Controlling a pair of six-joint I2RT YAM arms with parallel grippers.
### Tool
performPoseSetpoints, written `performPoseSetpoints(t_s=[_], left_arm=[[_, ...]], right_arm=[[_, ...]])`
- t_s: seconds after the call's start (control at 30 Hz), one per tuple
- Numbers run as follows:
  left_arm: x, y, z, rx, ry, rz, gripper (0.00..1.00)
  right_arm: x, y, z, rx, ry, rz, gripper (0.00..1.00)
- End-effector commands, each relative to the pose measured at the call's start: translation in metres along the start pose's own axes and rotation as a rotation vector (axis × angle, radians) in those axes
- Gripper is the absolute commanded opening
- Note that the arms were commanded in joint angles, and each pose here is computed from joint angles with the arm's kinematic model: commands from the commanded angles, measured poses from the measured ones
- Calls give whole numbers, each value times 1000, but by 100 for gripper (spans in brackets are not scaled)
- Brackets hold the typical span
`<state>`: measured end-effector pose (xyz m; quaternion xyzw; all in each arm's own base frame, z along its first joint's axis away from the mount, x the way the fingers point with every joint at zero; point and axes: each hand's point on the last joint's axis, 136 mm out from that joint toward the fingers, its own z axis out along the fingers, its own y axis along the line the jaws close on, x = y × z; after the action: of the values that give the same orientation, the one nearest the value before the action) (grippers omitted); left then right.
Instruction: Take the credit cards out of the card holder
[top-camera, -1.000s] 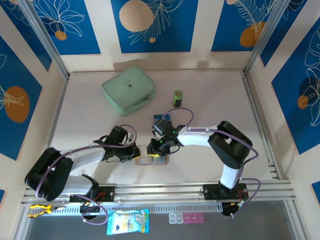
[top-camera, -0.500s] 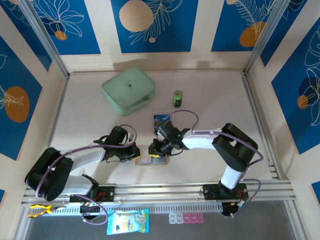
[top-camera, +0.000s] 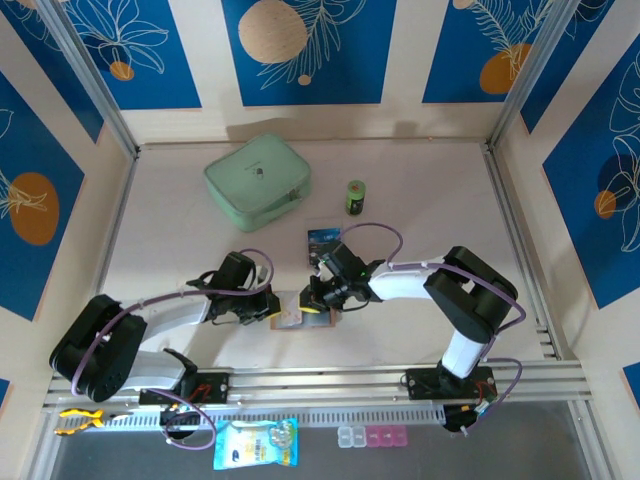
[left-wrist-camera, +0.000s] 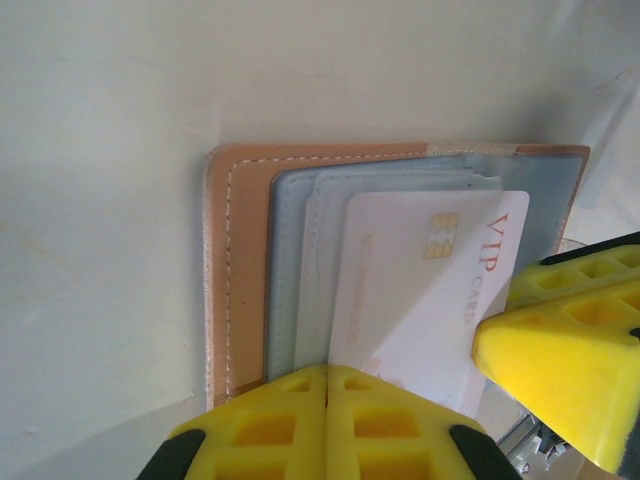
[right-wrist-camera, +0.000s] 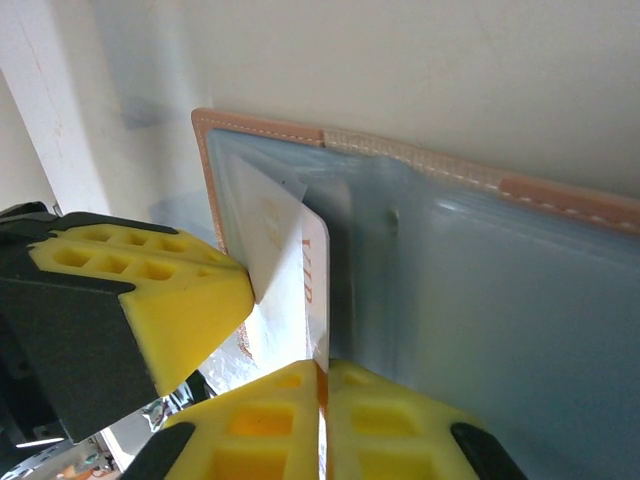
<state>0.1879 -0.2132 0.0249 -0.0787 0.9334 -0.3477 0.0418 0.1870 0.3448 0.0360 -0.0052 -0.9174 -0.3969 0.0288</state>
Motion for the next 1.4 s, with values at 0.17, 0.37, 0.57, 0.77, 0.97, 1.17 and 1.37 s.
performPoseSetpoints(t_s=[0.17,0.37,0.57,0.77,0.97,1.17,1.37], left_arm=[[7,22,2,-91,15,-36,3],[7,22,2,-92,16,-38,3],[6,20,1,-86,11,-37,3],[6,18,0,-83,10,-35,3],[6,16,-1,-77,5,-34,3],[6,15,-2,-73,4,-34,3],[7,16,-2,-72,5,-35,3]], right_arm=[[1,-1,-13,-19,-24,-2,3],[2,-8,-21,0,-39,-3,1],[3,-17,-34,101,-40,-21,1],[5,-20,-46,176,-39,-42,1],[6,-20,-49,227,-33,-60,1],[6,-16,-42,242,-20,-75,1],[5,-13,-37,247,-22,-75,4]])
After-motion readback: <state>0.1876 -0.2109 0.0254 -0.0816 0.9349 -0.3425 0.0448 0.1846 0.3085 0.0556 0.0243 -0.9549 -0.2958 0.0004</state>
